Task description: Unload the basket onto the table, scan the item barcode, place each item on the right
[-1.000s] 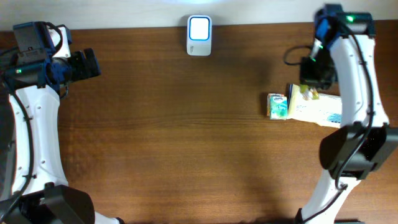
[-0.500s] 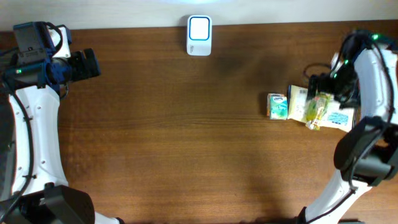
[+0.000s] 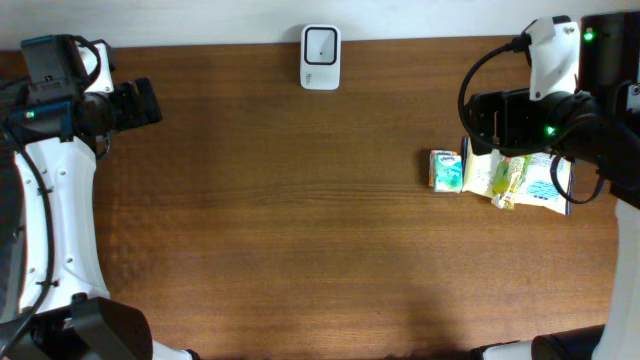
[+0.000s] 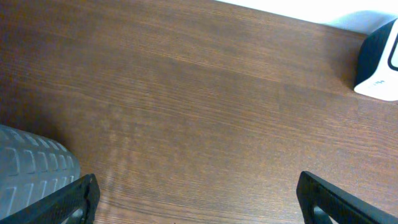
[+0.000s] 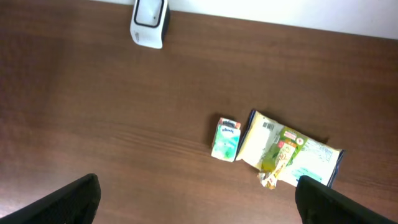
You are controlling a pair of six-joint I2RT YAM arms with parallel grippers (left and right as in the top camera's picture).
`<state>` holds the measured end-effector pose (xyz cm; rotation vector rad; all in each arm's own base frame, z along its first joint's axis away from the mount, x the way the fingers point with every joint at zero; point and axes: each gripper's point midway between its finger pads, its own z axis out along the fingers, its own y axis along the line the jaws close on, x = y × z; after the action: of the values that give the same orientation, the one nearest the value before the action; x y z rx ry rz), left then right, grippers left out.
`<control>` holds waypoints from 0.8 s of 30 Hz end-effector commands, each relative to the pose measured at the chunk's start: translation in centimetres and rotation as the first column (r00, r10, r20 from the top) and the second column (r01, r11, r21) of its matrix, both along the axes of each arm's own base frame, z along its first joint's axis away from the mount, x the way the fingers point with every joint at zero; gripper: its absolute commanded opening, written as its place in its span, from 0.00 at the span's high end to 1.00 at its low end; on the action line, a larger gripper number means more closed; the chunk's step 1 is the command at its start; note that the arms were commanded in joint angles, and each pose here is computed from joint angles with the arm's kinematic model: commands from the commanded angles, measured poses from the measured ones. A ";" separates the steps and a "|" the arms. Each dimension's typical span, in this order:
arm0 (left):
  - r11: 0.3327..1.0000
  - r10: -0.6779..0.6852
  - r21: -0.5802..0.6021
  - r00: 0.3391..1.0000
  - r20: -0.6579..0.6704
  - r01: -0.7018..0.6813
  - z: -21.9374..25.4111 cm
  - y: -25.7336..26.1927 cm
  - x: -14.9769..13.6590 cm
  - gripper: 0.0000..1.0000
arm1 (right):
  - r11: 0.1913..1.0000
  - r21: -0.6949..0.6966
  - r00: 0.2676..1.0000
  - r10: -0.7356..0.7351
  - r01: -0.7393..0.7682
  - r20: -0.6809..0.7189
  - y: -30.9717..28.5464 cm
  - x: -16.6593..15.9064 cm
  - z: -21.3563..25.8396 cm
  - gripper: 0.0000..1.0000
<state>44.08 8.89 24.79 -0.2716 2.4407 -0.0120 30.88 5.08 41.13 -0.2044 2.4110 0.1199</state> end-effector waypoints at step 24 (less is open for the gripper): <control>1.000 0.012 0.002 1.000 0.014 -0.013 0.6 0.3 0.1 0.01 | 0.972 0.098 0.933 -0.235 0.216 0.274 -5.4 -6.9 -6.6 0.01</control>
<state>44.07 8.91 24.79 -0.2722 2.4412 -0.0107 24.69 0.11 35.32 0.1181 2.1749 0.1036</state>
